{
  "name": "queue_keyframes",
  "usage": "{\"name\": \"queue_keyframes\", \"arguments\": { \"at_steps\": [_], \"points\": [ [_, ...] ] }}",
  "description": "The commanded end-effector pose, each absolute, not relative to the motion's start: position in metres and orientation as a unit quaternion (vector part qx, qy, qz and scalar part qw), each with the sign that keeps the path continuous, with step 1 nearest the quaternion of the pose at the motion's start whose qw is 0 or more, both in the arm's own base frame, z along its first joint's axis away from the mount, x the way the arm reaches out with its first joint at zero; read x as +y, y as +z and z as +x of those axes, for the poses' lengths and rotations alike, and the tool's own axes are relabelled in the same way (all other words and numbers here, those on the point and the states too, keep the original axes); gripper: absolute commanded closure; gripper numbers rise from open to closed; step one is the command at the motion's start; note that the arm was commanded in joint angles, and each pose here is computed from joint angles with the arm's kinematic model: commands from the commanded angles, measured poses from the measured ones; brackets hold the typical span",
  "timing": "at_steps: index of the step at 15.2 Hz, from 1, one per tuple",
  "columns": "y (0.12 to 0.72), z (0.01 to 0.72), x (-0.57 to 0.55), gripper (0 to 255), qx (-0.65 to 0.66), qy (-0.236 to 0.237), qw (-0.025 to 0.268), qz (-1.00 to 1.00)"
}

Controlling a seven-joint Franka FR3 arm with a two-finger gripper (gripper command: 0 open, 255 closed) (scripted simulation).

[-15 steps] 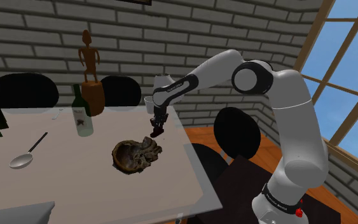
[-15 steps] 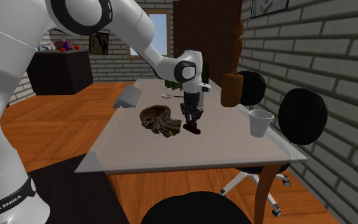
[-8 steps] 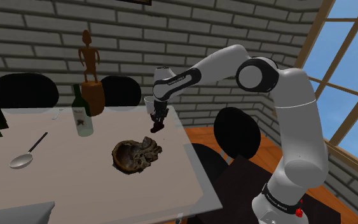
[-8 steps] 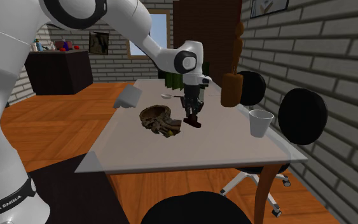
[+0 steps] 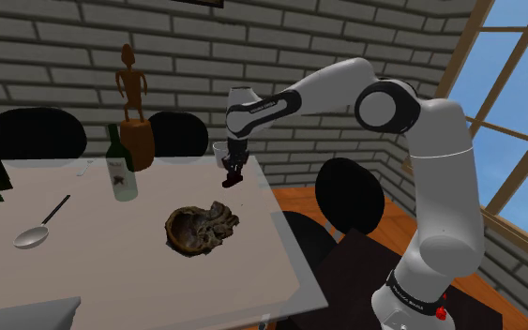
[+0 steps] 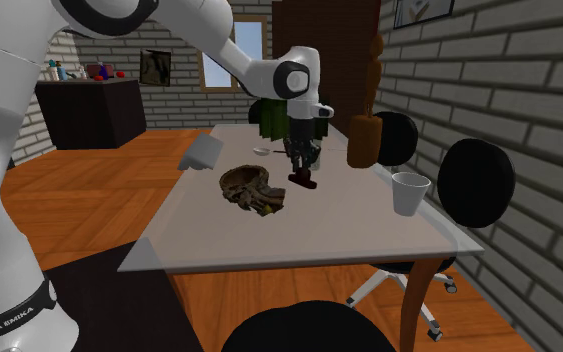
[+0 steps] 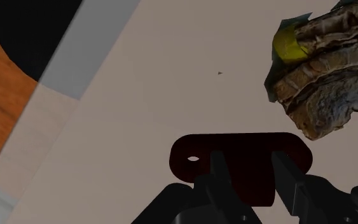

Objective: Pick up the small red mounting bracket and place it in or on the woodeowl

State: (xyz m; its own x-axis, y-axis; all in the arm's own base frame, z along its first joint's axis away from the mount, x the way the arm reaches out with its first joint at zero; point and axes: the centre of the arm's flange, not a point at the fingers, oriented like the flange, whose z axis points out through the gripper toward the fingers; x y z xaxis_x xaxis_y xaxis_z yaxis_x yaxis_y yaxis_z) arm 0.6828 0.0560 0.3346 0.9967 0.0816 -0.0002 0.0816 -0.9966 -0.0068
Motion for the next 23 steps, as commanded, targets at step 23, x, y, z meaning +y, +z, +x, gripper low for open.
{"name": "queue_keyframes", "arguments": {
  "at_steps": [23],
  "points": [
    [0.38, 0.611, 0.234, 255, -0.041, 0.0, 0.003, -0.999]
  ]
}}
